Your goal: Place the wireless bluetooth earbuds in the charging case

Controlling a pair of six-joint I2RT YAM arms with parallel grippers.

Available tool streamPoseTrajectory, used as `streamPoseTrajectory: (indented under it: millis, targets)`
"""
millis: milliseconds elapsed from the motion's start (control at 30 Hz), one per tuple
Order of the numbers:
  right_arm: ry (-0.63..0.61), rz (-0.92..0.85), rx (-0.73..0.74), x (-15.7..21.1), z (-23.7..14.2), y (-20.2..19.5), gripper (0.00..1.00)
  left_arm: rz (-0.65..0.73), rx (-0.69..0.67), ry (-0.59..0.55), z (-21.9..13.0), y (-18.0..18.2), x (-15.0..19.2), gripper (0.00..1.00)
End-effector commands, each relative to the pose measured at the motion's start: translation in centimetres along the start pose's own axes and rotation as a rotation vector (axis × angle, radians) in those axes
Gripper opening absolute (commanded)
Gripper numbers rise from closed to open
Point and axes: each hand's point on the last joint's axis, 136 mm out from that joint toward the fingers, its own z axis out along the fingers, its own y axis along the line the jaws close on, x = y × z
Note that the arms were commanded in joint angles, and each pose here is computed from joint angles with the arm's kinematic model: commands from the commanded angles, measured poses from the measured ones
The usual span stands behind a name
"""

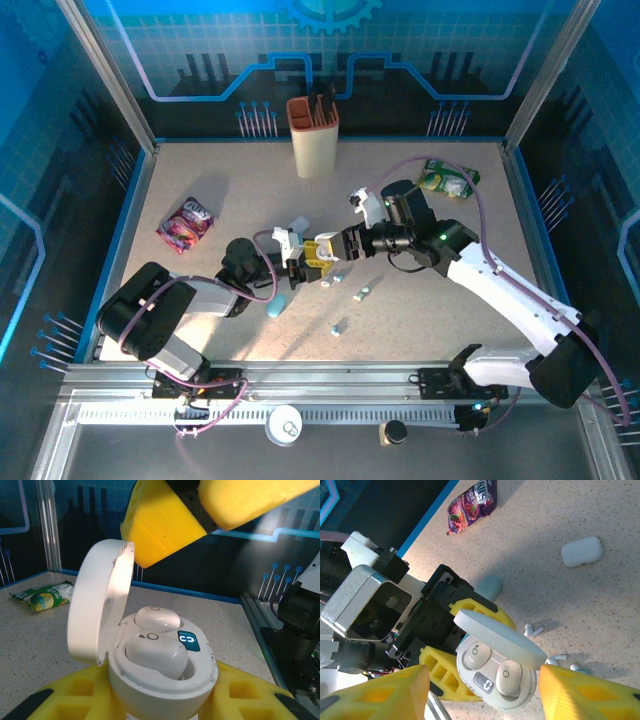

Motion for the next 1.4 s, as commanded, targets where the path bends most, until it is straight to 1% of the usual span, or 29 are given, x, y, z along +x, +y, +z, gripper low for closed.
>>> streamPoseTrajectory:
  millis: [0, 167, 300, 667, 867, 900, 1000, 1067, 1233, 1367]
  targets:
    - [-0.036, -0.034, -0.028, -1.8, 0.1, 0.6, 0.62, 0.044, 0.042, -0.015, 0.1, -0.9, -0.7, 0.35]
    - [-0.034, -0.054, -0.060, -2.0, 0.6, 1.1, 0.65, 0.046, 0.054, -0.010, 0.1, -1.2, -0.6, 0.35]
    - [-0.020, -0.056, -0.085, -1.3, 0.8, 1.3, 0.65, 0.043, 0.044, -0.009, 0.0, -1.0, -0.5, 0.35]
    - [0.016, -0.038, -0.073, 1.4, 0.4, 0.6, 0.59, 0.034, 0.008, -0.046, -0.1, -0.2, -1.2, 0.35]
    - [-0.003, -0.035, -0.071, 1.5, -0.1, 0.6, 0.57, 0.029, 0.004, -0.052, -0.3, -0.1, -1.3, 0.35]
    - [-0.011, -0.025, -0.065, 1.4, -0.2, 0.4, 0.57, 0.030, 0.004, -0.052, -0.3, -0.1, -1.3, 0.35]
    - [-0.044, 0.056, -0.070, 0.8, -0.5, 0.0, 0.69, 0.036, 0.002, -0.055, -0.3, -0.1, -1.3, 0.35]
    - [-0.050, 0.137, -0.115, 0.5, -0.4, 0.0, 0.74, 0.039, 0.001, -0.058, -0.3, -0.1, -1.5, 0.35]
    - [0.000, 0.274, -0.209, 1.1, 0.4, 0.6, 0.75, 0.054, 0.000, -0.069, -0.3, -0.1, -2.0, 0.35]
    - [0.013, 0.341, -0.284, 1.2, 0.8, 1.3, 0.70, 0.063, 0.003, -0.074, -0.1, 0.0, -2.3, 0.35]
